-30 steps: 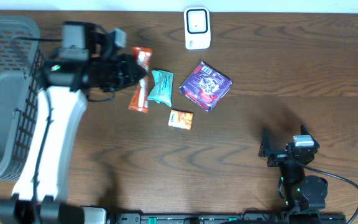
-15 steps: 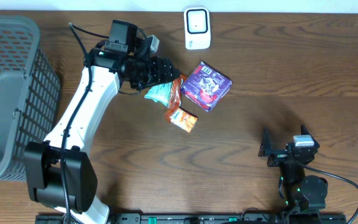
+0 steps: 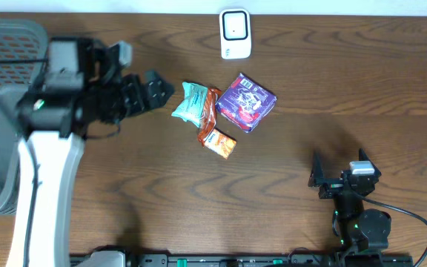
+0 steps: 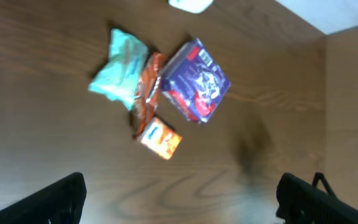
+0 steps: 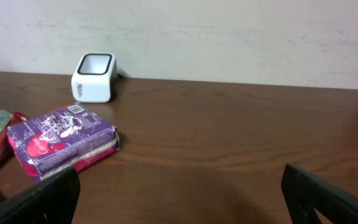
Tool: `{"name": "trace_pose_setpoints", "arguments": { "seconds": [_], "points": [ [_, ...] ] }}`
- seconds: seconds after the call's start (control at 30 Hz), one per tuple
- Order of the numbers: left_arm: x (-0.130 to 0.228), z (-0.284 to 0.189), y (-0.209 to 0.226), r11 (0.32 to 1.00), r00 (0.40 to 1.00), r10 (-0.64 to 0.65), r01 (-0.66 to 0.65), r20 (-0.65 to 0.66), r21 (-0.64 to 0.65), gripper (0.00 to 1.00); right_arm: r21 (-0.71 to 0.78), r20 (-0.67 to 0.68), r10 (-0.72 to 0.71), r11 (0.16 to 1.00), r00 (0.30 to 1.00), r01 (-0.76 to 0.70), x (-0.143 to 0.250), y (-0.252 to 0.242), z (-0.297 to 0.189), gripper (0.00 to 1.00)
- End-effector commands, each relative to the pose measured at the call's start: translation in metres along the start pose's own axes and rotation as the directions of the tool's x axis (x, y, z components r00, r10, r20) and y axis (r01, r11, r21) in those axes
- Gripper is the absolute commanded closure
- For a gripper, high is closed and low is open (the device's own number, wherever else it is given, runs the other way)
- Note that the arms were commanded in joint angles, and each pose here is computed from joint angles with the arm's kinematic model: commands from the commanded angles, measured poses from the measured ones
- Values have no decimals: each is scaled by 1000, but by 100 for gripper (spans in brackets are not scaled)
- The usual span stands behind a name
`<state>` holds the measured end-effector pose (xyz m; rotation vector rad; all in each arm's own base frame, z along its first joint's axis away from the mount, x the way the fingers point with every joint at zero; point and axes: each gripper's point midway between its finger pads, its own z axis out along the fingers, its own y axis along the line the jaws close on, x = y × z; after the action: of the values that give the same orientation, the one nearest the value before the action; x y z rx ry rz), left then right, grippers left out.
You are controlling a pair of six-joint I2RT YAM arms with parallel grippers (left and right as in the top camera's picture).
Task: Scan the item barcode
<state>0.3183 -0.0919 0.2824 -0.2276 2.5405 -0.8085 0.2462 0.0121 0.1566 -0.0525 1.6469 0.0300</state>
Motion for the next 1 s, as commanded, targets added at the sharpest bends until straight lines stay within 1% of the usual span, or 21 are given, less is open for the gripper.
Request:
{"name": "trace_pose_setpoints", "arguments": {
  "seconds": [0.0, 0.1, 0.2, 0.37, 0.4, 0.43, 0.47, 0.5, 0.53, 0.57, 0.6, 0.7, 0.73, 0.77, 0.8, 0.83, 0.9, 0.97],
  "points": [
    [11, -19, 19, 992, 1000, -17, 20, 18, -128, 2, 1, -4, -10, 1000, 1000, 10, 1, -1, 0, 1],
    [29, -28, 30, 979, 999, -47, 43, -15, -200, 2, 1, -4, -10, 1000, 1000, 10, 1, -1, 0, 1],
    [38, -32, 42, 963, 997, -68, 56, -37, -264, 2, 1, -4, -10, 1000, 1000, 10, 1, -1, 0, 1],
    [39, -32, 44, 961, 997, -72, 58, -42, -271, 2, -10, 12, 1, 1000, 1000, -1, -3, 1, 0, 1],
    [39, -32, 44, 961, 996, -72, 58, -42, -271, 2, -35, 26, 28, 999, 999, -27, -6, 5, 0, 1],
    [39, -32, 44, 961, 996, -72, 58, -42, -271, 2, -143, 43, 124, 983, 991, -117, -14, 23, -2, 1],
    [39, -32, 44, 961, 996, -72, 58, -42, -271, 2, -268, 23, 218, 941, 976, -204, -19, 44, -7, 1],
    [39, -32, 44, 961, 996, -72, 58, -42, -271, 2, -401, -38, 300, 869, 953, -290, -21, 67, -15, 1],
    [39, -32, 44, 961, 996, -72, 58, -42, -271, 2, -513, -123, 349, 779, 929, -361, -21, 89, -26, 1],
    [39, -32, 44, 961, 997, -72, 58, -42, -271, 2, -573, -174, 375, 714, 911, -403, -23, 101, -35, 1],
    [39, -32, 44, 961, 996, -72, 58, -42, -271, 2, -605, -185, 392, 677, 901, -418, -29, 107, -39, 1],
    [39, -32, 44, 961, 996, -72, 58, -42, -271, 2, -633, -188, 504, 594, 843, -496, -54, 108, -45, 1],
    [39, -32, 44, 961, 996, -72, 58, -42, -271, 2, -654, -166, 535, 569, 829, -498, -67, 107, -49, 1],
    [39, -32, 44, 961, 996, -72, 58, -42, -271, 2, -700, -104, 560, 546, 822, -461, -88, 107, -57, 1],
    [39, -32, 44, 961, 997, -72, 58, -42, -271, 2, -738, -32, 565, 543, 824, -401, -106, 106, -66, 1],
    [39, -32, 44, 961, 996, -72, 58, -42, -271, 2, -772, 67, 570, 550, 819, -319, -126, 104, -78, 1],
    [39, -32, 44, 961, 996, -72, 58, -42, -271, 2, -785, 185, 588, 570, 788, -241, -151, 98, -92, 1],
    [39, -32, 44, 961, 996, -72, 58, -42, -271, 2, -772, 250, 610, 595, 752, -225, -171, 89, -98, 1]
  ]
}}
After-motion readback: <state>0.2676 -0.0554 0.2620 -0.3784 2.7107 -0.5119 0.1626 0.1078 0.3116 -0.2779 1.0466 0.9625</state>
